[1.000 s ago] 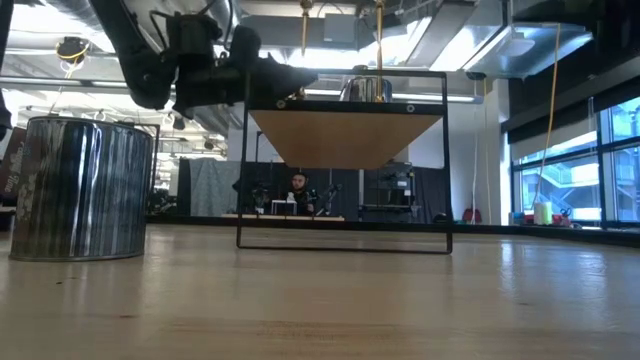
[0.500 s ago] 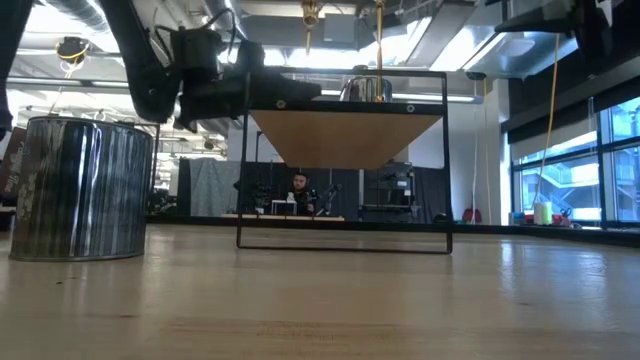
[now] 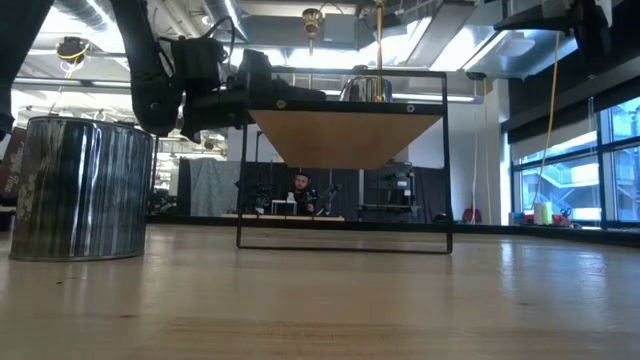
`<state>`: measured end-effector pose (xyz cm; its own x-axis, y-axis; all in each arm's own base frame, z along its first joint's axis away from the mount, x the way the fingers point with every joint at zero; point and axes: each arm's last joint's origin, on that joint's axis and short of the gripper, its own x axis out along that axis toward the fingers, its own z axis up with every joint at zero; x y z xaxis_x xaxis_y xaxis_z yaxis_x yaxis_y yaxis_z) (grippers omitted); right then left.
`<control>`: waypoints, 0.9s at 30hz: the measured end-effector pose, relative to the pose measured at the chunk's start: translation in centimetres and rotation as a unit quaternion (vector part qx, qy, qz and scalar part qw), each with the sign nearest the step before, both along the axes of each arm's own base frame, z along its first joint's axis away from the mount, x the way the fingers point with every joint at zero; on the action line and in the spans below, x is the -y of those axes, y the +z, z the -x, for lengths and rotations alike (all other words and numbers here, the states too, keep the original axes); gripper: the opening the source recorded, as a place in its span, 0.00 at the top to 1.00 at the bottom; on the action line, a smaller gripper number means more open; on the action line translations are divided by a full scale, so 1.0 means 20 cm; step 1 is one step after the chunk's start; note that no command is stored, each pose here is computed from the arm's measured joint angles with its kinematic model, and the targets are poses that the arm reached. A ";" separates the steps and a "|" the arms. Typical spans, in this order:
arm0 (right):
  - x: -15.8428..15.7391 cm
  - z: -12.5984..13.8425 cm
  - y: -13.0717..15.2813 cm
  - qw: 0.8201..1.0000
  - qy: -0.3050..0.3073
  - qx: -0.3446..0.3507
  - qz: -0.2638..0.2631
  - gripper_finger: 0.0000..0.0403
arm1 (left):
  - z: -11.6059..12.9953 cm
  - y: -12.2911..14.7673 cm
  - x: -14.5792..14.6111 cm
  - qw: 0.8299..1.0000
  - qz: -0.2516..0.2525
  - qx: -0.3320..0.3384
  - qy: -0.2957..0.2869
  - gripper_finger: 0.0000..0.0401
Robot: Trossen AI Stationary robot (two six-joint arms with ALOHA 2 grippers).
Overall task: Pick & Place candle stick holders
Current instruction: Put the gold candle holder on the shelf
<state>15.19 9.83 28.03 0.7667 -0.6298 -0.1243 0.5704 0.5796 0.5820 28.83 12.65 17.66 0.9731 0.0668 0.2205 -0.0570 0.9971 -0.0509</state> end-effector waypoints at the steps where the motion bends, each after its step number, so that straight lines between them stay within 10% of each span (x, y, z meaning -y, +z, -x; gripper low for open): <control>1: 0.00 0.00 0.00 1.000 0.000 0.000 0.000 0.57 | 0.00 0.00 0.00 1.000 -0.003 0.000 0.003 0.95; 27: 0.00 0.00 0.00 1.000 0.001 -0.002 0.000 0.57 | 0.00 -0.01 0.00 0.999 0.038 -0.011 -0.010 0.92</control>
